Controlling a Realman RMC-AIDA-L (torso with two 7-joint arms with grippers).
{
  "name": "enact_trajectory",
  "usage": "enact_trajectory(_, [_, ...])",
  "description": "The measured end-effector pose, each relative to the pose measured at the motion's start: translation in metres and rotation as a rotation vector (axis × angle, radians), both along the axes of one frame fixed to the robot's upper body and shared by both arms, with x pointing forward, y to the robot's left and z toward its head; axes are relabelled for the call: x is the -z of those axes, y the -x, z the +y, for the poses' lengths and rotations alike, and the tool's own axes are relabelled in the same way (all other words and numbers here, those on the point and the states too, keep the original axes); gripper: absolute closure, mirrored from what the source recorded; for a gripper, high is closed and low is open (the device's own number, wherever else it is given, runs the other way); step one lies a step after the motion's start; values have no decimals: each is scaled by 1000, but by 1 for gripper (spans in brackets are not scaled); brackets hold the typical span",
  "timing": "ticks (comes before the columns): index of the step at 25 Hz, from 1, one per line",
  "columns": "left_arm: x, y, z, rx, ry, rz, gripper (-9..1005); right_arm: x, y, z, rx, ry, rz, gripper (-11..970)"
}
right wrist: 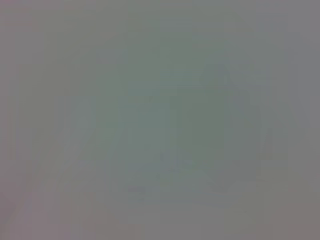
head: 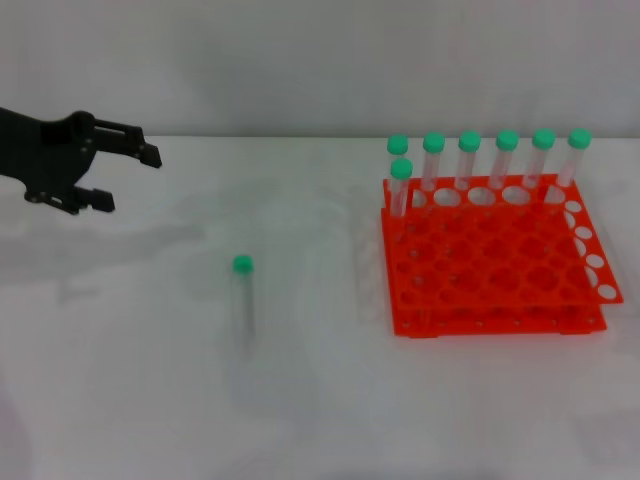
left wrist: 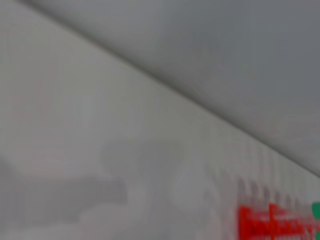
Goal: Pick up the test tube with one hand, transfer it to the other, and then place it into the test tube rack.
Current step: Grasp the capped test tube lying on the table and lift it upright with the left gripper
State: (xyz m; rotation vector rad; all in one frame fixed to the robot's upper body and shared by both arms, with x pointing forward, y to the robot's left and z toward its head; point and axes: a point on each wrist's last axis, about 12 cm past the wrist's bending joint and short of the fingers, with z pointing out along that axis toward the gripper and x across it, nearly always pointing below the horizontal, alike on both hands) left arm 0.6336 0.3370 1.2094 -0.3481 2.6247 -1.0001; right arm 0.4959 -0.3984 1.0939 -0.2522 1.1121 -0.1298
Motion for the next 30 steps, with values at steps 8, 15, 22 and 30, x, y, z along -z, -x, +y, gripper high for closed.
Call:
enact_trajectory(8, [6, -2, -16, 45, 6, 124, 107, -4, -4, 1, 19, 82, -23, 205])
enact_trajectory(15, [20, -8, -51, 117, -67, 149, 107, -3, 1, -1, 19, 93, -27, 205])
enact_trajectory(22, [36, -10, -85, 218, -169, 208, 107, -1, 7, 2, 22, 80, -44, 205])
enact_trajectory(30, [47, -5, -93, 269, -260, 281, 109, -4, 2, 7, 11, 91, -65, 205])
